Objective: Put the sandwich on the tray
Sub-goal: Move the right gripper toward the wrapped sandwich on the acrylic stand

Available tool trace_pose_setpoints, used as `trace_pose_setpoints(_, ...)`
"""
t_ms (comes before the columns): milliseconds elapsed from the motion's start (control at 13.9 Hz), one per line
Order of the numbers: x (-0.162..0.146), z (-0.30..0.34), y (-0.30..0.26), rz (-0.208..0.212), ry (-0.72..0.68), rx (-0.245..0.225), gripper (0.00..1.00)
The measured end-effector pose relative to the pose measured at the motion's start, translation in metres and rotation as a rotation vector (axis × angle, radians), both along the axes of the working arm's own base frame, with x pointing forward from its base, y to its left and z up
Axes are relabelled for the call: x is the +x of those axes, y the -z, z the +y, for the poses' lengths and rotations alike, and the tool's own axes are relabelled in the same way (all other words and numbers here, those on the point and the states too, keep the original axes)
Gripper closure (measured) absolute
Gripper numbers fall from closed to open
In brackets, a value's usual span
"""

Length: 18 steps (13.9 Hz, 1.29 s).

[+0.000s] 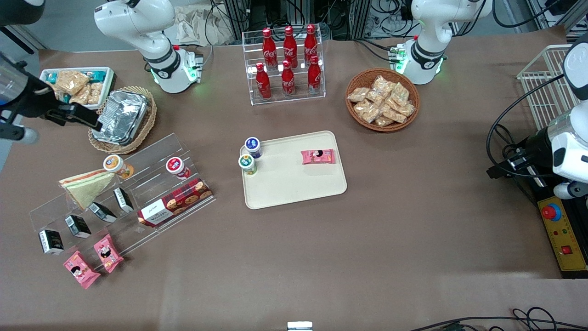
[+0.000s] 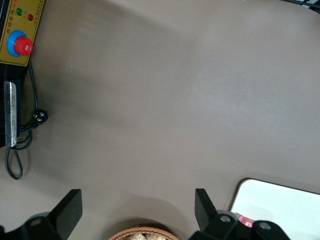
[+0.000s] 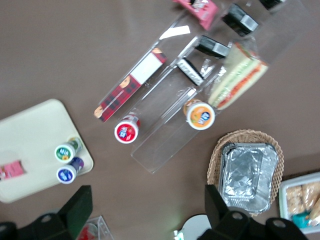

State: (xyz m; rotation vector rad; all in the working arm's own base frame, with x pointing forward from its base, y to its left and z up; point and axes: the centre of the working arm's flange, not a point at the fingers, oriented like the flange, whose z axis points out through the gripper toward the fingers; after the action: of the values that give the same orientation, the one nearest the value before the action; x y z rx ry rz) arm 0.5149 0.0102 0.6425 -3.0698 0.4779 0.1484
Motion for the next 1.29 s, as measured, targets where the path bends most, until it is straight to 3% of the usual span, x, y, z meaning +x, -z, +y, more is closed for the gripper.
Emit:
trace_pose_setpoints(360,0.013,-0.041,0.016,0.018,0.356,-0.033,0.0)
trace_pose_setpoints(504,0.024,-0.046,0.029,0.02,0.427,-0.05,0.0)
trace_pose_setpoints(719,0.037,-0.077,0.046,0.005,0.489,-0.073,0.0)
trace_pose_setpoints(935,0.043,-0.107,0.057,-0.01,0.457,-0.112,0.0)
trace_pose_setpoints(1295,0.056,-0.145,0.093,-0.051,0.421,-0.116,0.0)
